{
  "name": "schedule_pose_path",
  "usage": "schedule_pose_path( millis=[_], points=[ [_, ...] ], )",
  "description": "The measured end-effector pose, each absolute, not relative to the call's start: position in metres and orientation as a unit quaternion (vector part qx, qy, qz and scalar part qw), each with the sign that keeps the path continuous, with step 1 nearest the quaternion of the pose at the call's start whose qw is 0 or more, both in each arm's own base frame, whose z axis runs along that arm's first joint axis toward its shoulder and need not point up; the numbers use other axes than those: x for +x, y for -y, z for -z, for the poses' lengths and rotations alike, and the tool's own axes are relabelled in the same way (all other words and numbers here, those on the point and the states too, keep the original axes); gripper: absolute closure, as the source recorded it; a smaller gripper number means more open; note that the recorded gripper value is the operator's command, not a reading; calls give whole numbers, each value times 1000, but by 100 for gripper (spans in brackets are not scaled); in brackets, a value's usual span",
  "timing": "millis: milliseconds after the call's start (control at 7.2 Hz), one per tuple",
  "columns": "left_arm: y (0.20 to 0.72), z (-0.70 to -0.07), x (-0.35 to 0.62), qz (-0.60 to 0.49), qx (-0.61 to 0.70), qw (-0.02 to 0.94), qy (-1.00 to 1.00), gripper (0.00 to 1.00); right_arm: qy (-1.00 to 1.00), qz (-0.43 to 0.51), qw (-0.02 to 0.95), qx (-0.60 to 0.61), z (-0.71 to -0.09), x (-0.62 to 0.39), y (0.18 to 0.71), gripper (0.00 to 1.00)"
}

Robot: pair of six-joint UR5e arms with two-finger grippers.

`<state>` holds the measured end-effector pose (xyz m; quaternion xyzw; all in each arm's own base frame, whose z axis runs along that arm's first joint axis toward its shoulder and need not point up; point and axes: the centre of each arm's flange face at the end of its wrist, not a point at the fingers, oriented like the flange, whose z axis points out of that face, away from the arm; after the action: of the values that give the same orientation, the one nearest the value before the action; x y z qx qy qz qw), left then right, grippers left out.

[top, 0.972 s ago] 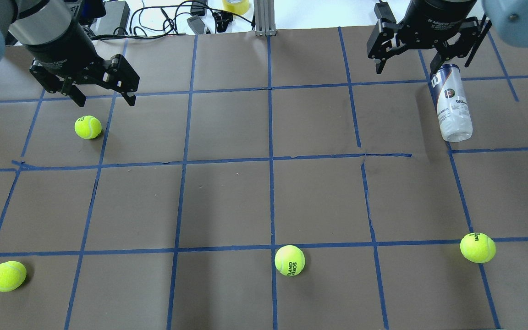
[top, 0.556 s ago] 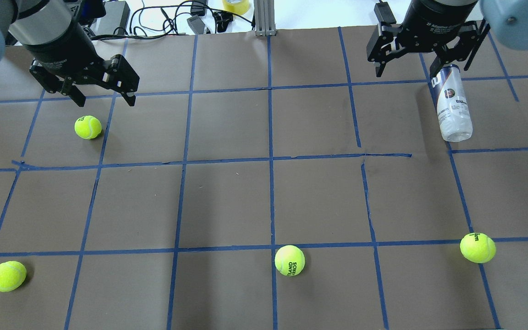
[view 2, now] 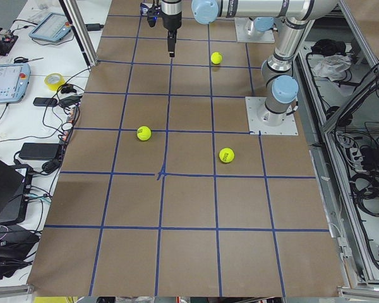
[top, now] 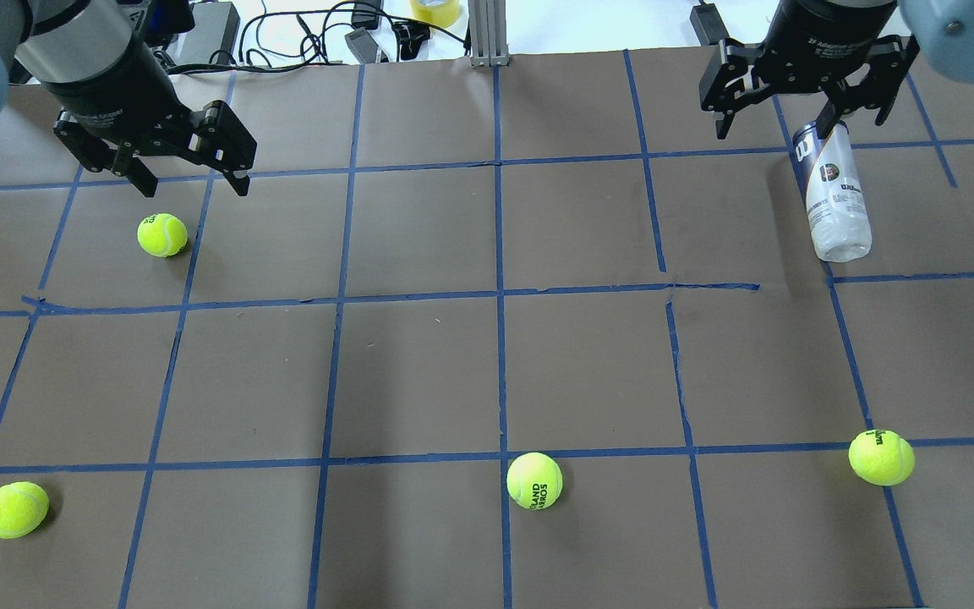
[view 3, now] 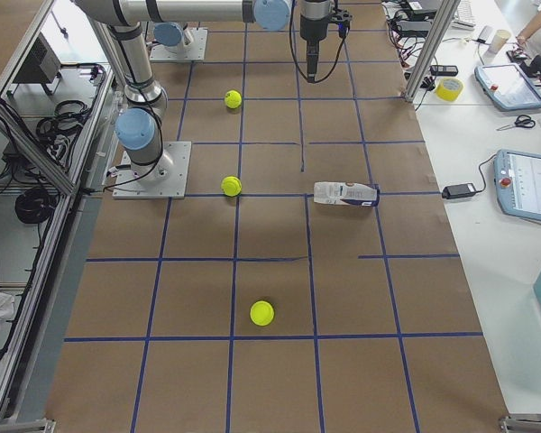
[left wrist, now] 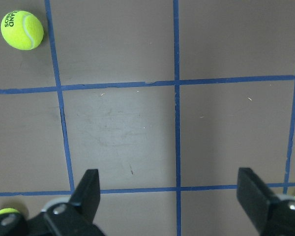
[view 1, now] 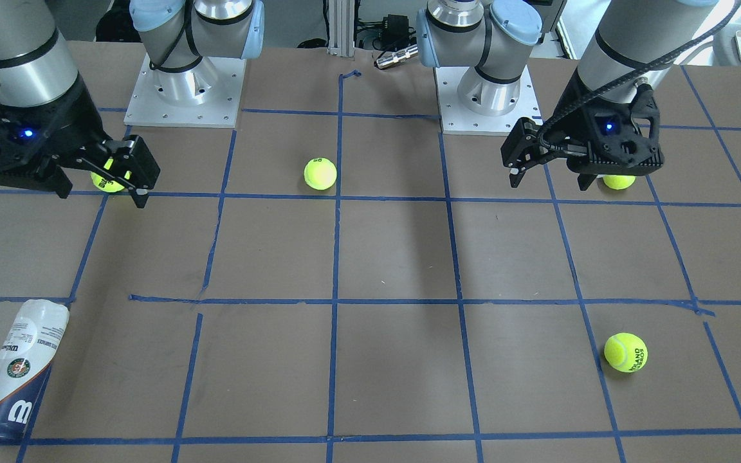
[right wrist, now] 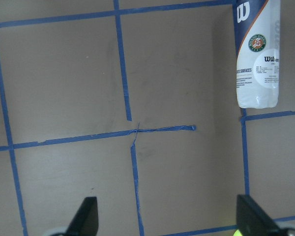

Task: Lift up tennis ball bucket
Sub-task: 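Close the right gripper around the upright white Wilson tennis ball can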

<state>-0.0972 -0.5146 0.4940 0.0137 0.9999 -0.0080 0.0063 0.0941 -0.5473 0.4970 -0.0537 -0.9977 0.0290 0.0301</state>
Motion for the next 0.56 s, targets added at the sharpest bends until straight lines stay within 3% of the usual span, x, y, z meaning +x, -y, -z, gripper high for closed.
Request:
schedule_pose_path(
  millis=[556],
  points=[
    [514,-494,-98,8,15,7,-1000,0,997,-13,35,-73,-402,-50,644,0]
  ],
)
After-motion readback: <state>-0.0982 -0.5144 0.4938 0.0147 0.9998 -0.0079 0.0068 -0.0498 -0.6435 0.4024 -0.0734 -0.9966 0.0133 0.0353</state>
